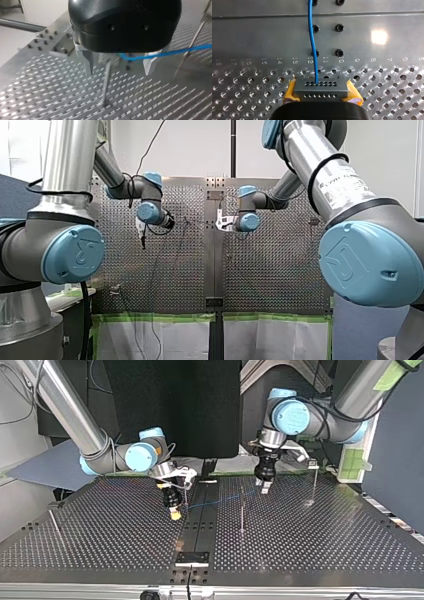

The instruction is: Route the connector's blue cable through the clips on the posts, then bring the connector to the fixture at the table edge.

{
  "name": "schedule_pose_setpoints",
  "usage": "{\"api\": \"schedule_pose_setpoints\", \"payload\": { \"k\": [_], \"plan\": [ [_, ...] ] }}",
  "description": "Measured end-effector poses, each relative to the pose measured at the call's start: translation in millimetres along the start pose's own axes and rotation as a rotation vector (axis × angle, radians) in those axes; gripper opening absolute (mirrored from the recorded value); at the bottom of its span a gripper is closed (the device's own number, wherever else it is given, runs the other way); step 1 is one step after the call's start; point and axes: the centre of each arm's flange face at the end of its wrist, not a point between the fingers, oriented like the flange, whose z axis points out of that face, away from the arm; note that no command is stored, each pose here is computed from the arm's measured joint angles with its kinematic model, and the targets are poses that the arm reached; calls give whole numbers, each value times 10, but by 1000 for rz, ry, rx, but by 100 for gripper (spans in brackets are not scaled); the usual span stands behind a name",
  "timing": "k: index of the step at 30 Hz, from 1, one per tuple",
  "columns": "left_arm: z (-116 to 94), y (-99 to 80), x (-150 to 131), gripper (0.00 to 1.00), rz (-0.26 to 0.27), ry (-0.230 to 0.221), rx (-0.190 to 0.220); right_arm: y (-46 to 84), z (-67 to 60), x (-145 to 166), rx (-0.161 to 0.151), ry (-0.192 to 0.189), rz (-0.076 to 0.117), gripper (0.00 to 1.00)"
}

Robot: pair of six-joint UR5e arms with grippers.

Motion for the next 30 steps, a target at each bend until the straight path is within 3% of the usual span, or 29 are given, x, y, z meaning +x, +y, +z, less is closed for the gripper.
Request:
{"api": "schedule_pose_setpoints", "payload": {
  "k": [4, 9, 22, 30],
  "plan": [
    [-70, -78, 69, 100, -2, 35, 33, -2, -1, 0, 0, -1, 0, 2],
    [-100, -153, 91, 100, -1, 45, 62, -3, -2, 0, 0, -1, 0, 2],
    [-82, -242, 19, 100, 3, -13, 90, -3, -1, 1, 0, 0, 0, 2],
    [-79, -259, -1, 100, 42, -33, 85, -7, -2, 1, 1, -1, 0, 2]
  ]
}}
